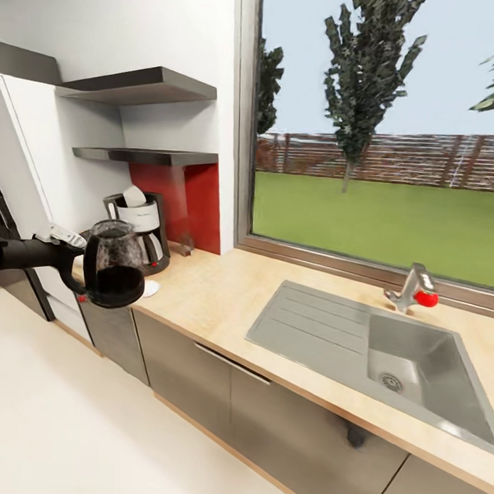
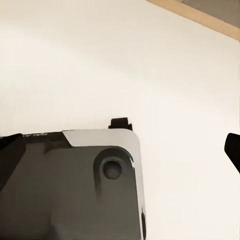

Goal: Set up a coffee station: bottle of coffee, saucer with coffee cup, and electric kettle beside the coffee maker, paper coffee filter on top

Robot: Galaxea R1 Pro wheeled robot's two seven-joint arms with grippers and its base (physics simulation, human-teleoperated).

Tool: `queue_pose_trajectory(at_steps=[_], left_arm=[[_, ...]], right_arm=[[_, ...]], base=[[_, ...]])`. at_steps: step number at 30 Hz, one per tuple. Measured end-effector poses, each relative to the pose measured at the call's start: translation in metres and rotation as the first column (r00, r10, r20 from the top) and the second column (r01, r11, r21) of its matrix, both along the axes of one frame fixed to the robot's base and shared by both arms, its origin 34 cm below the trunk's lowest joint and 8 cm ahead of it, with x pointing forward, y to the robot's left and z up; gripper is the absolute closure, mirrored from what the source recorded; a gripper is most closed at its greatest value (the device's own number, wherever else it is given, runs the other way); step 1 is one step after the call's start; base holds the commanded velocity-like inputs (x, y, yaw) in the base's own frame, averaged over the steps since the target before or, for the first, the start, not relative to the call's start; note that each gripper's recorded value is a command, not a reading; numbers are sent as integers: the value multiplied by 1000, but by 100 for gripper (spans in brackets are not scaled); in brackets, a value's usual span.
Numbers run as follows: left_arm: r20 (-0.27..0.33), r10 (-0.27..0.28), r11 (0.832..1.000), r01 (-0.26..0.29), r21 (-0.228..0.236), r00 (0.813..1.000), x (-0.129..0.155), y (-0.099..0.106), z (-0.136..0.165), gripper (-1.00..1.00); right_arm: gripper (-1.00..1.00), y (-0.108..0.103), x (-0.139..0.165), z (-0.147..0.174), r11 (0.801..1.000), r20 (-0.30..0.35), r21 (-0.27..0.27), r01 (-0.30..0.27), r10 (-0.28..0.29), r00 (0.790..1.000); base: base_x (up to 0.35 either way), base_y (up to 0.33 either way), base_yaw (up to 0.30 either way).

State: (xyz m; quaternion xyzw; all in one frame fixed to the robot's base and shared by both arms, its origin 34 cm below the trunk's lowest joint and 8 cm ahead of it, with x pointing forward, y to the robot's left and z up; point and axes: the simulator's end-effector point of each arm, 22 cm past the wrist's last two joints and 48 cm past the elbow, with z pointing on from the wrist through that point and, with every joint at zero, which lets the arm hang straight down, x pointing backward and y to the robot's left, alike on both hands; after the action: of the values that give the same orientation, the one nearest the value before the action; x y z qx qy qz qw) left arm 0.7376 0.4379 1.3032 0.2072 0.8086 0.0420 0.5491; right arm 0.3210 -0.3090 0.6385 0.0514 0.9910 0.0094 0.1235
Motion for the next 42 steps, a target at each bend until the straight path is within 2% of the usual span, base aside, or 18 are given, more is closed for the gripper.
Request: queue_pose_trajectory(at_steps=[6,18,21,26,31,33,37,42], left_arm=[[-2,0,1000,0,0,1000,0,0,-1,100],[-48,-7,1000,7,-11,999,-2,-5,-28,100],[-52,-38,998,36,-44,998,4,-29,-39,100],[-42,-19,998,17,-55,999,17,-62,-67,100],[-12,-51,995,50,-85,999,26,-108,-81,100],[3,-34,996,34,-86,999,30,-114,-81,100],[45,65,996,-62,-68,997,39,-99,-76,100],[51,75,994,-71,-77,996,40,-100,-74,100]], right_arm=[[-100,0,0,0,1000,0,0,0,0,1000],[-100,-1,0,0,1000,0,1,0,0,1000],[-100,-1,0,0,1000,0,1,0,0,1000],[-100,-2,0,0,1000,0,0,0,0,1000],[-100,-1,0,0,1000,0,0,0,0,1000],[-100,-1,1,0,1000,1,1,0,0,1000],[-100,0,1,0,1000,1,3,0,0,1000],[-100,1,1,0,1000,1,3,0,0,1000]], base=[[113,337,0],[113,336,-38],[56,156,-150],[11,30,-30],[1,3,-3],[0,0,0],[0,0,0],[0,0,0]])
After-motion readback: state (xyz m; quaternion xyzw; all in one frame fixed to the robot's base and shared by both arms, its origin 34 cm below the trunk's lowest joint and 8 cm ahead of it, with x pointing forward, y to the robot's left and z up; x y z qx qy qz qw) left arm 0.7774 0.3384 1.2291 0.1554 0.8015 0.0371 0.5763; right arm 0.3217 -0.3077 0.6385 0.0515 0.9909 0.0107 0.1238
